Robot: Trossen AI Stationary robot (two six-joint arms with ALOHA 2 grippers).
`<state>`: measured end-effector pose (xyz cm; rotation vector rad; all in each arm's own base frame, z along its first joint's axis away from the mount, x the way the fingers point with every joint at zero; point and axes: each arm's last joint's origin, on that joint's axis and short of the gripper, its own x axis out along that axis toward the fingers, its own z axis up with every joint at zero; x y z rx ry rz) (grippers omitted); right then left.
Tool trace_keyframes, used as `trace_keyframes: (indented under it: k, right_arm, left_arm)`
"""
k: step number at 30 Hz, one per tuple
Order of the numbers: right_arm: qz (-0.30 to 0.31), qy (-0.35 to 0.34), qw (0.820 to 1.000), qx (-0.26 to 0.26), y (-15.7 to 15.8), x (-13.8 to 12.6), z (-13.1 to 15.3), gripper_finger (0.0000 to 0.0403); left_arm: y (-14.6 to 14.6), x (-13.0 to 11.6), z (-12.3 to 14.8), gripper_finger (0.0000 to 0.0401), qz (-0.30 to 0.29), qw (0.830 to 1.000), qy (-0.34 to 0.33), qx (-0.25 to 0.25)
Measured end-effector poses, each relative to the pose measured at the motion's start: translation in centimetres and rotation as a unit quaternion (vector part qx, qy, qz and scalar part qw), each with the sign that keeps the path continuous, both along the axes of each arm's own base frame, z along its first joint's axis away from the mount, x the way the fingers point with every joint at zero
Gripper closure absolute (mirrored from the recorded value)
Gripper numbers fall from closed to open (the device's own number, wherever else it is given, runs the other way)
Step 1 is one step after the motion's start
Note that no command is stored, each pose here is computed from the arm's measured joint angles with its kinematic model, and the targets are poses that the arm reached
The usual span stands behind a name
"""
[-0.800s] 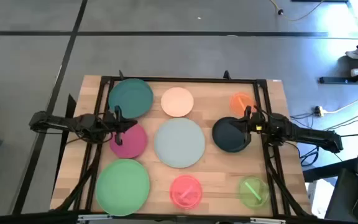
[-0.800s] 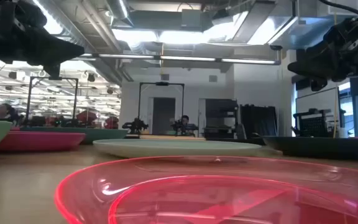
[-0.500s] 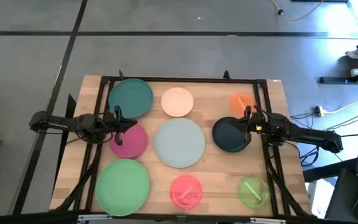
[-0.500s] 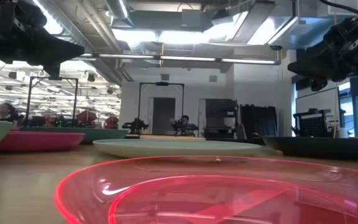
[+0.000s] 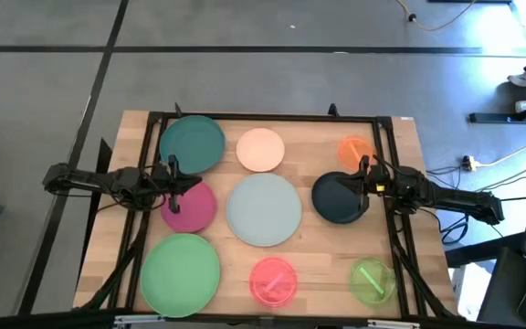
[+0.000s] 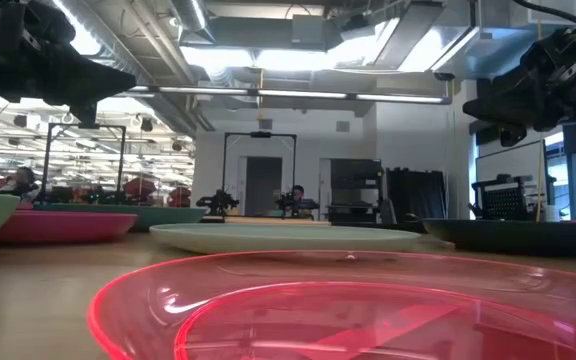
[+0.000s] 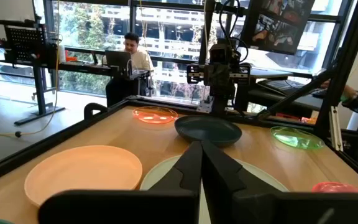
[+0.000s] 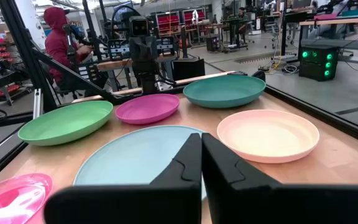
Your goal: Stack plastic plates
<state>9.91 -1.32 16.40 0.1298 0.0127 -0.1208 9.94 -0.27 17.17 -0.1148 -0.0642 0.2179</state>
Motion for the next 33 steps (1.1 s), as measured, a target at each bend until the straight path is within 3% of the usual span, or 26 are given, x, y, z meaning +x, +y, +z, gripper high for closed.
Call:
trace_keyframes:
  k: [27,33]
  right_arm:
    - [0.0,0.0,1.0,0.0,0.0,0.0,0.0,0.0402]
    - [0.0,0.0,1.0,0.0,0.0,0.0,0.0,0.0402]
  left_arm:
    - [0.0,0.0,0.2,0.0397,0.005,1.0,-0.012,0.0]
    - [0.1,-0.2,1.3,0.0397,0.015,0.997,-0.054,0.053]
